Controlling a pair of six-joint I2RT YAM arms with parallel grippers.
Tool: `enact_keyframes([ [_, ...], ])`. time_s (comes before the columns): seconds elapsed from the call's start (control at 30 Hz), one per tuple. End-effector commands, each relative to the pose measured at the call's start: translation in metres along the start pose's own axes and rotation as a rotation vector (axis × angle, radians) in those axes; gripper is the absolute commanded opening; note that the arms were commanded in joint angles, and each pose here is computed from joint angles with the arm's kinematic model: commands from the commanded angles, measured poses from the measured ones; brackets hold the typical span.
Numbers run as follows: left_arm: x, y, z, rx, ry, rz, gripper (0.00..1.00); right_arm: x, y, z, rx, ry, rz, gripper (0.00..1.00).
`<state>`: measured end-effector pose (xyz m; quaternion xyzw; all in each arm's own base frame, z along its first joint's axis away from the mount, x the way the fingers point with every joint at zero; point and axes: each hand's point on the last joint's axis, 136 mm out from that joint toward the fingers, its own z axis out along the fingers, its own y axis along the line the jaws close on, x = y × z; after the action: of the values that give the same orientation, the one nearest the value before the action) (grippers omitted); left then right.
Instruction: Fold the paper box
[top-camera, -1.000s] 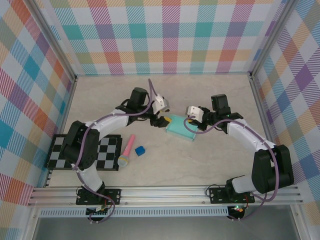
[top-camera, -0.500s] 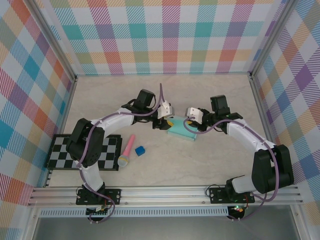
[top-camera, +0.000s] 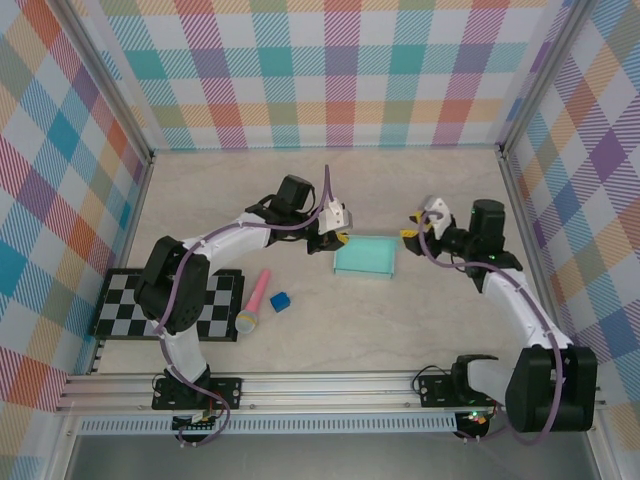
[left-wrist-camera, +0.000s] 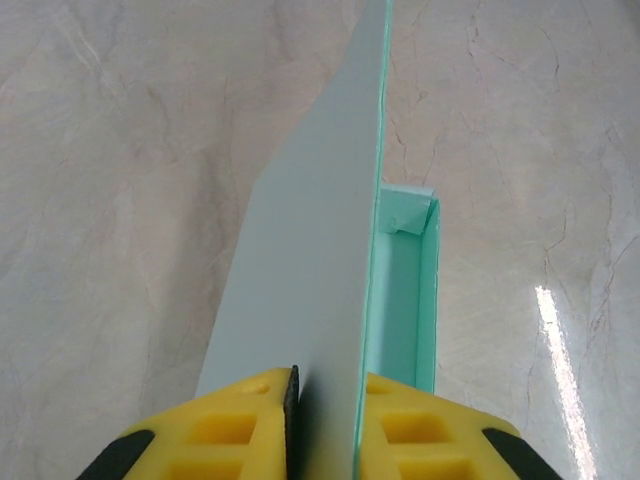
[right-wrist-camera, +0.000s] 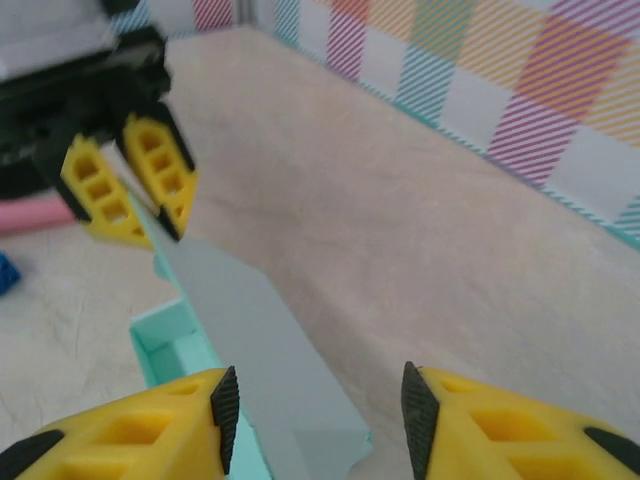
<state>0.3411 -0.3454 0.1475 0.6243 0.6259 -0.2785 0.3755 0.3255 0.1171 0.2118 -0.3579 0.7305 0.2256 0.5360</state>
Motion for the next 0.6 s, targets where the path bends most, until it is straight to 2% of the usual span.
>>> enact_keyframes([
  [0.0,0.014,-0.012,0.01,0.056,0.052,-0.069,0.16,-0.001,-0.018,-0.014,0.002,-0.086,0.302,0.45],
  [0.1,0.014,-0.012,0.011,0.057,0.051,-0.082,0.16,0.029,-0.037,-0.013,0.024,-0.054,0.591,0.48],
  [0.2,0.015,-0.011,0.012,0.054,0.057,-0.091,0.16,0.064,-0.056,-0.007,0.097,0.0,0.96,0.52],
  [0.27,0.016,-0.011,0.012,0.055,0.06,-0.093,0.16,0.082,-0.059,0.002,0.072,0.059,1.189,0.51],
  [0.33,0.018,-0.012,0.012,0.057,0.063,-0.094,0.16,0.09,-0.059,0.014,-0.012,0.113,1.398,0.54],
  [0.43,0.017,-0.011,0.012,0.055,0.062,-0.092,0.16,0.096,-0.061,0.025,-0.08,0.152,1.615,0.55],
  [0.57,0.015,-0.01,0.011,0.051,0.061,-0.09,0.16,0.1,-0.059,0.034,-0.13,0.212,1.771,0.53],
])
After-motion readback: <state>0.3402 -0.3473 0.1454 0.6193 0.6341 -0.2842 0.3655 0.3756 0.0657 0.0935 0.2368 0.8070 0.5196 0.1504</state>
